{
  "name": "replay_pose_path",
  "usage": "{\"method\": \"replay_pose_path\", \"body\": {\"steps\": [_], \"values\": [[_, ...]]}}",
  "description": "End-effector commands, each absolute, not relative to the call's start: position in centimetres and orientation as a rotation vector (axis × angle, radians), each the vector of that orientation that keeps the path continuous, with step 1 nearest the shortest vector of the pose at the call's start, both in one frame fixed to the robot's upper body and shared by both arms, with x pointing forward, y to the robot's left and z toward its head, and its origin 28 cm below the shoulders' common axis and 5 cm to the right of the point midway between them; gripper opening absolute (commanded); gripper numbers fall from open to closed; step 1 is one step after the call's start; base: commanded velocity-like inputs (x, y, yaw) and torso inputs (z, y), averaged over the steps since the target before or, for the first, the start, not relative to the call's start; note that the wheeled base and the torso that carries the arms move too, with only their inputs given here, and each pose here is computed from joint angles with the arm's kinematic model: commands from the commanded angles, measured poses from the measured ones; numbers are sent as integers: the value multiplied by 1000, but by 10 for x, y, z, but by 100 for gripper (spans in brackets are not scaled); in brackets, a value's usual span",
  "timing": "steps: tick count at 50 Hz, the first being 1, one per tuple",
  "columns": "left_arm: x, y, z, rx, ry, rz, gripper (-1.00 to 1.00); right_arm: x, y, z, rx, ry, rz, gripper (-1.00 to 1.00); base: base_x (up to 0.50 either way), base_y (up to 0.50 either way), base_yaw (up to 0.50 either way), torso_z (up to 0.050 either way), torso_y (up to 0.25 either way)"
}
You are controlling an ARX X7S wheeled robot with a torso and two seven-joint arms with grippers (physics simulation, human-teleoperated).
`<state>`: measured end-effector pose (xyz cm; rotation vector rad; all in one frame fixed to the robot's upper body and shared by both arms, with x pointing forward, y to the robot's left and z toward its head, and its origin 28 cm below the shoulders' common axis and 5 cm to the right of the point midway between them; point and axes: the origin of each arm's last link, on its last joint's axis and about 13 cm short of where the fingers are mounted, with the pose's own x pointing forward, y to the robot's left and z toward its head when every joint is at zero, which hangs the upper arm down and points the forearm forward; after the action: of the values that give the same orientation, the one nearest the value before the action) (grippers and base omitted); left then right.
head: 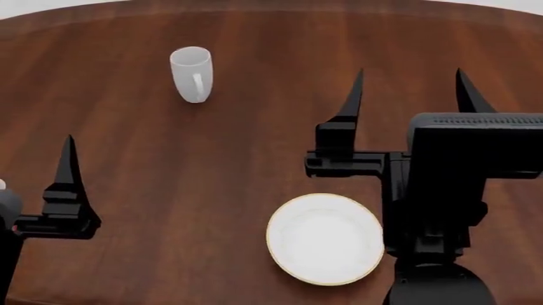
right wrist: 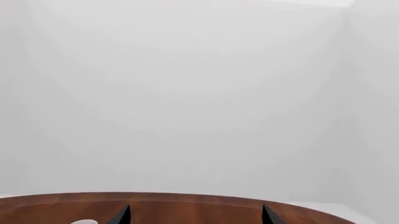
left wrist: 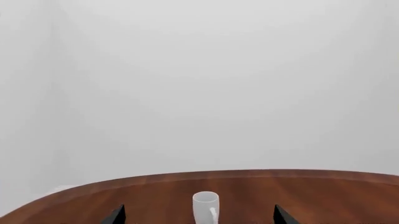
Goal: Put the white mug on the plate.
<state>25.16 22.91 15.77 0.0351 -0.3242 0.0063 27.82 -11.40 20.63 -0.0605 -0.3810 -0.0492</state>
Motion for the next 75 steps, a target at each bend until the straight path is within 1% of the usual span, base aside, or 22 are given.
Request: {"method": "replay_pose_path", "body": {"steps": [1,7,12,16,22,25,50,75], "values": [[252,229,156,36,-321,2,100,278,-113,206,-63,-376,-43,100,0,273,0,0,0],[252,228,155,43,-314,-12,100,278,-114,205,-64,-374,-38,100,0,270,0,0,0],[252,227,165,46,-313,-17,100,278,-115,203,-60,-371,-39,100,0,271,0,0,0],[251,226,155,46,-315,-19,100,277,-115,203,-60,-372,-38,100,0,271,0,0,0],[251,226,164,46,-316,-21,100,276,-116,202,-60,-370,-40,100,0,272,0,0,0],[251,226,155,44,-316,-21,100,275,-116,201,-63,-367,-35,100,0,271,0,0,0],[248,225,156,40,-321,-23,100,271,-117,201,-68,-364,-29,100,0,270,0,0,0],[250,227,154,33,-315,-24,100,271,-114,203,-86,-361,-9,100,0,5,0,0,0]]}}
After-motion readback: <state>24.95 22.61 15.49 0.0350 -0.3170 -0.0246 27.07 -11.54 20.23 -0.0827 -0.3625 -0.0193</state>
